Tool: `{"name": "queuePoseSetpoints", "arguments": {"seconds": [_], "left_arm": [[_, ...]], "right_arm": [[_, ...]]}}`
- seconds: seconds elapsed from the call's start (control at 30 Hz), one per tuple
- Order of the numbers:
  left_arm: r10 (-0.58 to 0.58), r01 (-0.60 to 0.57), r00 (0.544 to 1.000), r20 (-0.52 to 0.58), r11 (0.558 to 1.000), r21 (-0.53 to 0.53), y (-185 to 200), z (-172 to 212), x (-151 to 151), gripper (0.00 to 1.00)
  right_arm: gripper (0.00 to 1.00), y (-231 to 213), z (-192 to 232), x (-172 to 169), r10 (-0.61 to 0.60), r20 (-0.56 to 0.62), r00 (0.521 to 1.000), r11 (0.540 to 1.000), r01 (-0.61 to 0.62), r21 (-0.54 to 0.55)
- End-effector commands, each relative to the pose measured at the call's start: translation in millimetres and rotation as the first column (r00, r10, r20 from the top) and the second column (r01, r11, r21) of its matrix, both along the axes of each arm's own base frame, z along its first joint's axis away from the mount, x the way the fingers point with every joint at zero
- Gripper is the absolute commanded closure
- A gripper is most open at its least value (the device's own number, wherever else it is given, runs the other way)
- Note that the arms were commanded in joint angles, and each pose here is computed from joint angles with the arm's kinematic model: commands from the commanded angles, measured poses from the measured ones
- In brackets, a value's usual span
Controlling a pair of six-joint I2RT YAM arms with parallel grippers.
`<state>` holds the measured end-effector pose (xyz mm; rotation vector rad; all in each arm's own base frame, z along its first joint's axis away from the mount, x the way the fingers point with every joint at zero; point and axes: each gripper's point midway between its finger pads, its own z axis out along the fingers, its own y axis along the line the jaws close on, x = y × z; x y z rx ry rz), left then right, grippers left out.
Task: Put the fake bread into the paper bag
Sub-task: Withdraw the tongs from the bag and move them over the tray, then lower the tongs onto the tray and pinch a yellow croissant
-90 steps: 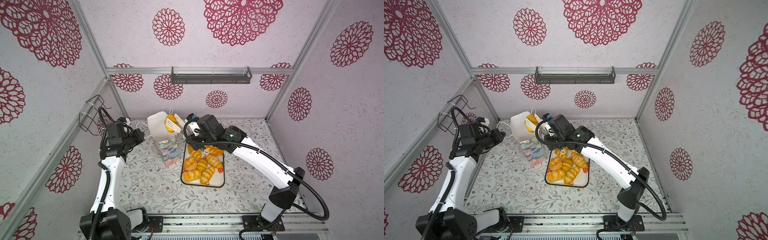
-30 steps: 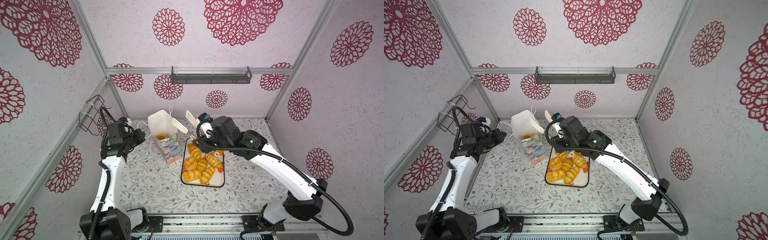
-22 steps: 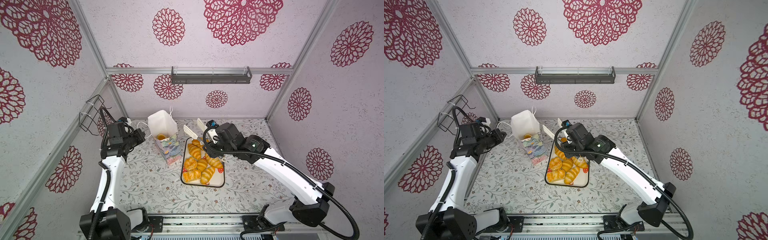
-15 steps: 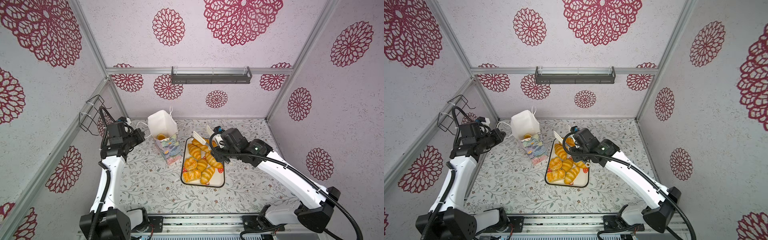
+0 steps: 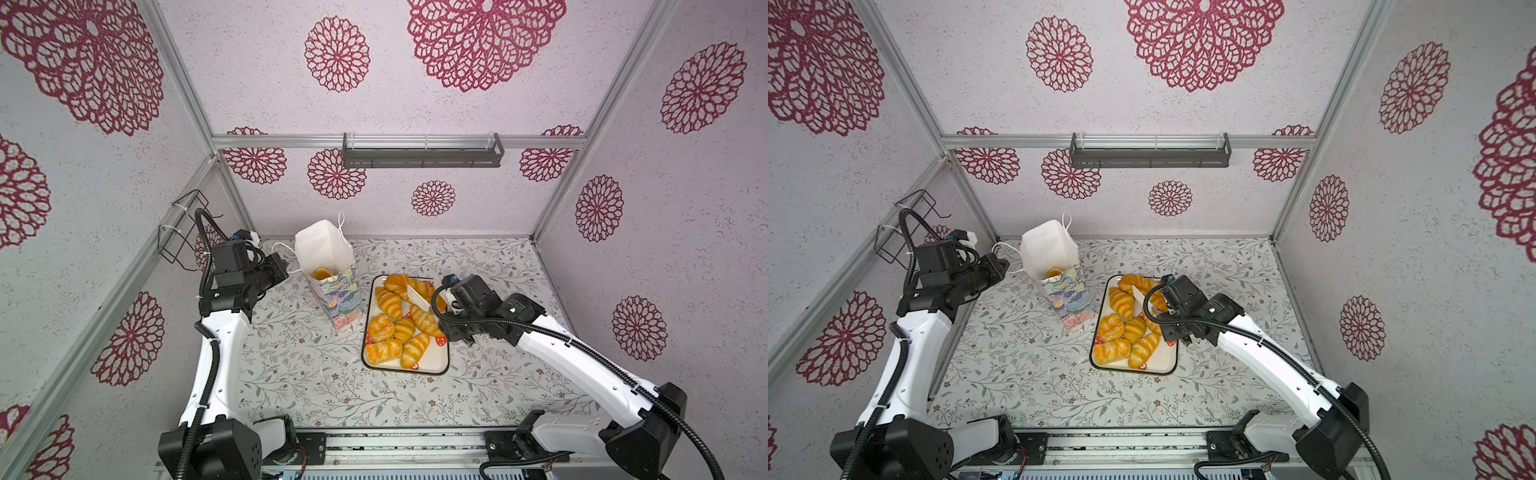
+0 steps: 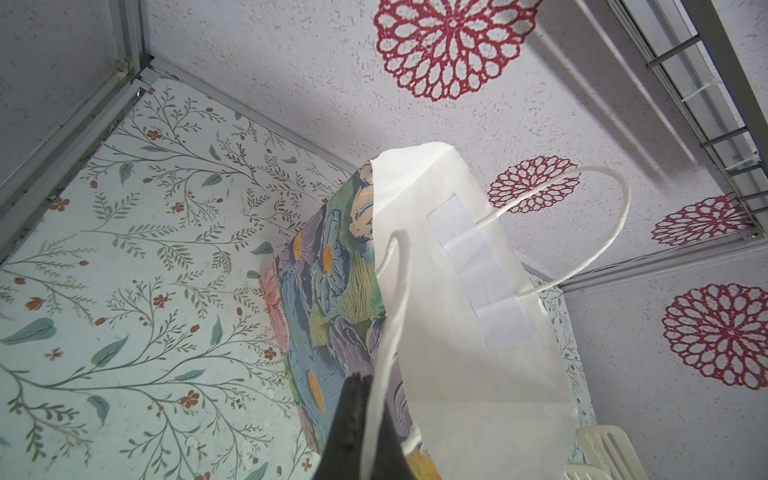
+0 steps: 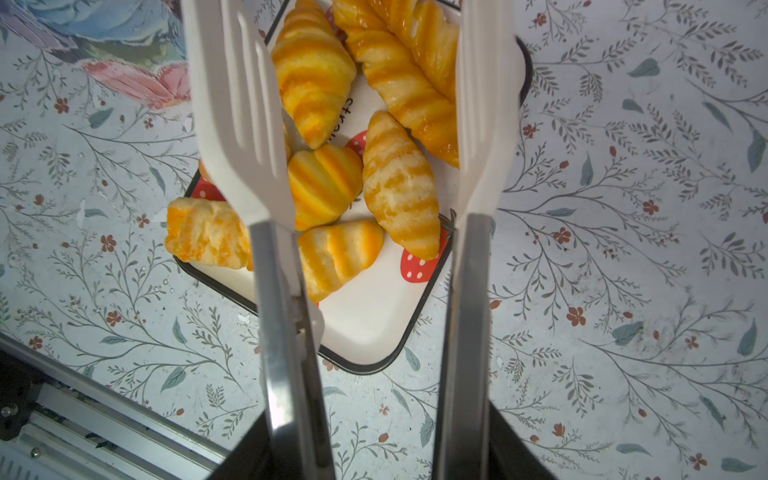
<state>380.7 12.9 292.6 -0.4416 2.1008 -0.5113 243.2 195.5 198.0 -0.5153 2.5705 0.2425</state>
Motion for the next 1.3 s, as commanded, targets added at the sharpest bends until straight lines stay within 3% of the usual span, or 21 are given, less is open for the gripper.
{"name": "queuePoseSetpoints", "arguments": {"seconds": [0.0, 1.27], "left_arm": [[0.003, -0.002, 1.000, 0.019, 1.000, -0.005, 1, 6, 2, 1.00], [-0.041, 0.042, 0.999, 0.009, 0.998, -0.043, -11, -3, 1, 1.00]], "right_arm": [[0.44, -2, 10, 1, -0.028, 0.029, 0.999, 0.999, 0.027, 0.043], [0.43, -12, -76, 0, -0.049, -0.110, 0.993, 0.995, 0.039, -0.087]]}}
